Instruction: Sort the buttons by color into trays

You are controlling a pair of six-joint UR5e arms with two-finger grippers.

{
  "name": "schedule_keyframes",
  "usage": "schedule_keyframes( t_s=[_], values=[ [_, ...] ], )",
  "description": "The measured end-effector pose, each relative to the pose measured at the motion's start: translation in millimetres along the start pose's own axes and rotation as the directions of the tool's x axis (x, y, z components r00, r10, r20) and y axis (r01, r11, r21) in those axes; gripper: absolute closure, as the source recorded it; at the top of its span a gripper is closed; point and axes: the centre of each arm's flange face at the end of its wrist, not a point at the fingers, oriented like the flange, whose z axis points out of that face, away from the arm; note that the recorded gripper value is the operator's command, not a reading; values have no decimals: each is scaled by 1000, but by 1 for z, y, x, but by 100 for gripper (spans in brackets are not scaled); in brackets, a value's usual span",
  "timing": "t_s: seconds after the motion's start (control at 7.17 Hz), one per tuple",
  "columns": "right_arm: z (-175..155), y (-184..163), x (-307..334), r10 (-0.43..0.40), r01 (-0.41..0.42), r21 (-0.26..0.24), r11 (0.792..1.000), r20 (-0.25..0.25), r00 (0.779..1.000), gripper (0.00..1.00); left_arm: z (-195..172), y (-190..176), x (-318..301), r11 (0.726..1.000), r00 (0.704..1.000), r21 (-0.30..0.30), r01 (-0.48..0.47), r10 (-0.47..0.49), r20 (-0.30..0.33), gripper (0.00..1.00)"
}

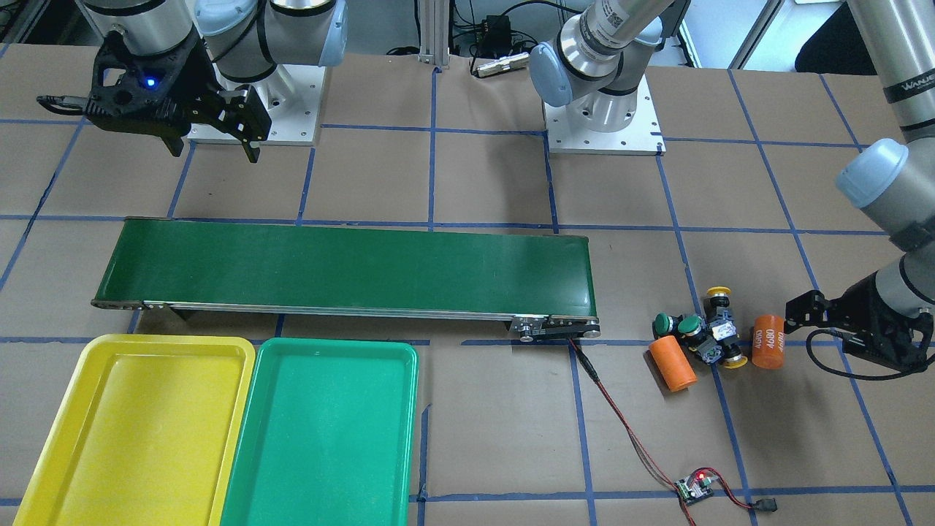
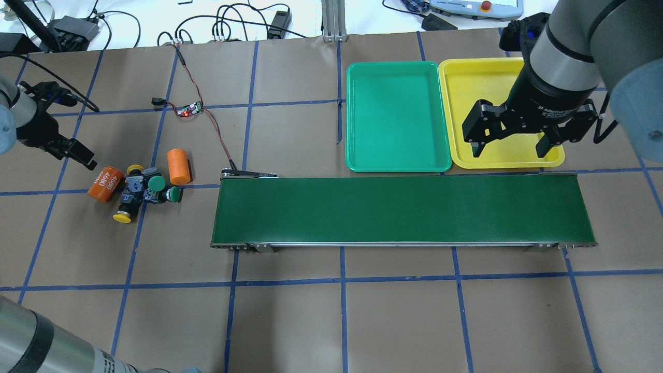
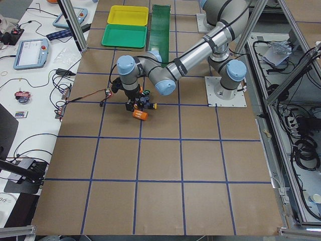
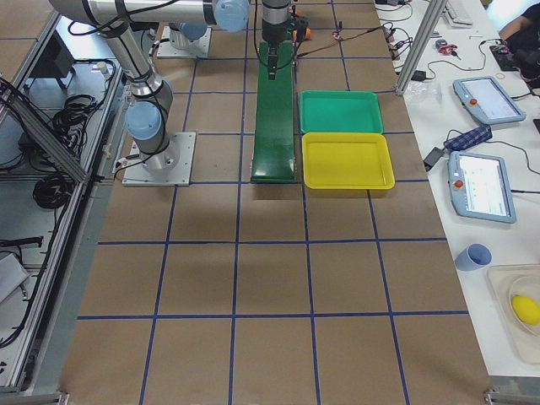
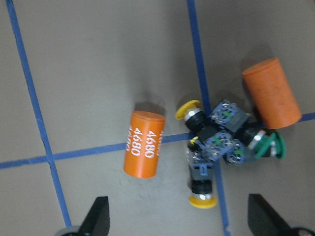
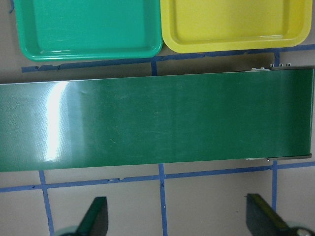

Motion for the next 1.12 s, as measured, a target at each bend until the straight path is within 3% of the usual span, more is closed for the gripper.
schedule_keyframes(
  t_s=[0.28, 0.7, 0.84, 0.98, 1.12],
  values=[
    [0, 0, 0, 1, -1, 1, 1000, 0, 1000, 0, 33, 6, -10, 1000, 999, -16, -20, 20, -29, 0],
    [-1, 0, 0, 13, -13, 4, 1000, 2, 1000, 0, 30, 6, 1, 998, 996, -51, -33, 29, -82, 0],
    [-2, 1, 0, 16, -16, 7, 1000, 3, 1000, 0, 34, 5, 5, 997, 994, -64, -34, 28, -106, 5],
    [-4, 1, 0, 17, -17, 11, 1000, 4, 1000, 0, 47, 6, 9, 996, 991, -80, -36, 25, -132, 40],
    [-8, 4, 0, 17, -17, 19, 1000, 10, 1000, 0, 58, 7, 12, 995, 989, -92, -38, 24, -148, 95]
  ],
)
